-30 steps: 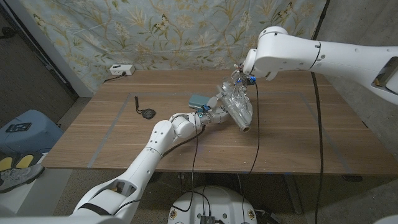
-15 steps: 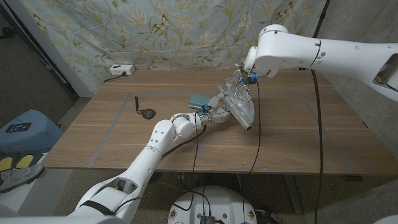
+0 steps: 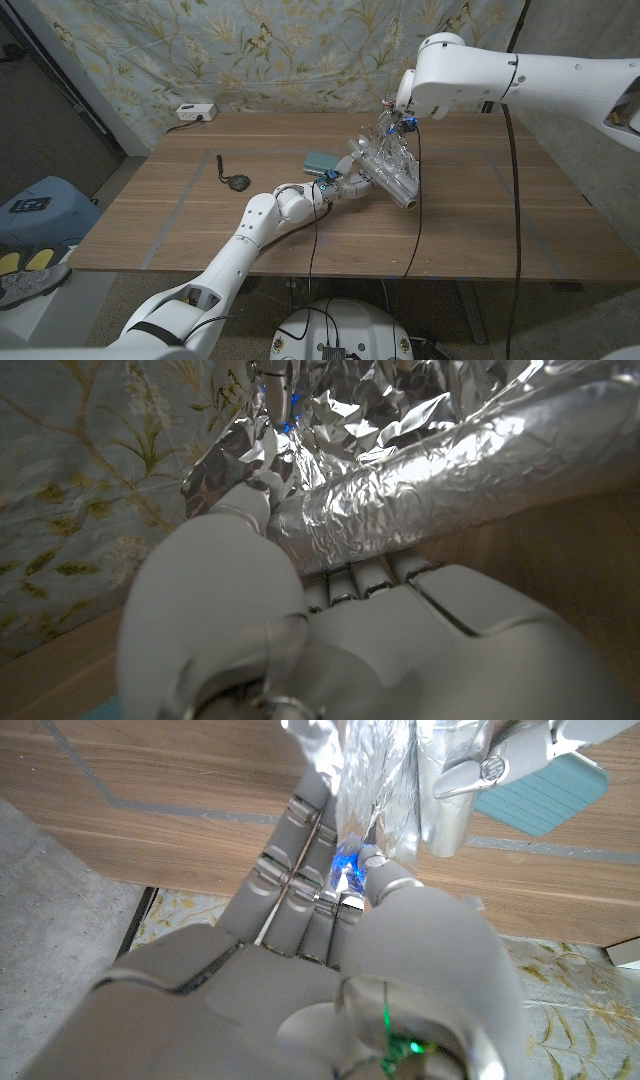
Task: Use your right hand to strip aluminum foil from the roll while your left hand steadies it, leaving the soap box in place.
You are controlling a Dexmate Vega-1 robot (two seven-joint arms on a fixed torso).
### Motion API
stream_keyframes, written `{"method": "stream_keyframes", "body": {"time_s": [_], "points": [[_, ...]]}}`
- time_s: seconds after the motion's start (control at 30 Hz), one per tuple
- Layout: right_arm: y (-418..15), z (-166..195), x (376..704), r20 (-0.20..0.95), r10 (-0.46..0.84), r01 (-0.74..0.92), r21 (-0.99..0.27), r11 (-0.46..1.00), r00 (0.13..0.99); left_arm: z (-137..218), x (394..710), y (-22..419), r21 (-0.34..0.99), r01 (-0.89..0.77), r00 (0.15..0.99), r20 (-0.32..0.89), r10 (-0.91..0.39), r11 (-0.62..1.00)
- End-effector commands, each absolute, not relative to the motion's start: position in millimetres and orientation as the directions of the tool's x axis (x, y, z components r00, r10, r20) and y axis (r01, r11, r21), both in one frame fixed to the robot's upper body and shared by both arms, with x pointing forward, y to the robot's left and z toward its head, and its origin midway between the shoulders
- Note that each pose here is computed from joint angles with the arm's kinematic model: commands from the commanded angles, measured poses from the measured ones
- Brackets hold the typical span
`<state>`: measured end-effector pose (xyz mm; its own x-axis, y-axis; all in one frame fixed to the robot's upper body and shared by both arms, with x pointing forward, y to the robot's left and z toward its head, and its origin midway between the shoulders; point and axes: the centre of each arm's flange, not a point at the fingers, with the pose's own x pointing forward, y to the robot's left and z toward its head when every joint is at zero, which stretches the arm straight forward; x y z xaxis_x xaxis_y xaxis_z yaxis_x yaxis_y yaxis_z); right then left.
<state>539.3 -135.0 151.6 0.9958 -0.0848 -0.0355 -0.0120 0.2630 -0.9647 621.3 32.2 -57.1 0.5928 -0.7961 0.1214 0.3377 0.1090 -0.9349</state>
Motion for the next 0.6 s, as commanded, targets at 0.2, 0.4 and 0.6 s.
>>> {"method": "stream_keyframes", "body": {"time_s": [0.2,0.4,0.6], "points": [[-130.9,159.5,544.0,-0.052,-0.112,-0.023,-0.969,0.244,0.992,-67.2,621.3,25.1,-0.949,0.312,0.551,0.145,-0.822,0.042],[-129.2,161.9,547.7,-0.060,-0.119,-0.030,-0.971,0.238,0.991,-66.8,623.9,27.8,-0.956,0.293,0.553,0.149,-0.820,0.024],[-127.5,163.3,551.1,-0.069,-0.122,-0.039,-0.972,0.233,0.990,-66.0,625.2,29.2,-0.958,0.285,0.550,0.147,-0.822,0.020]]}}
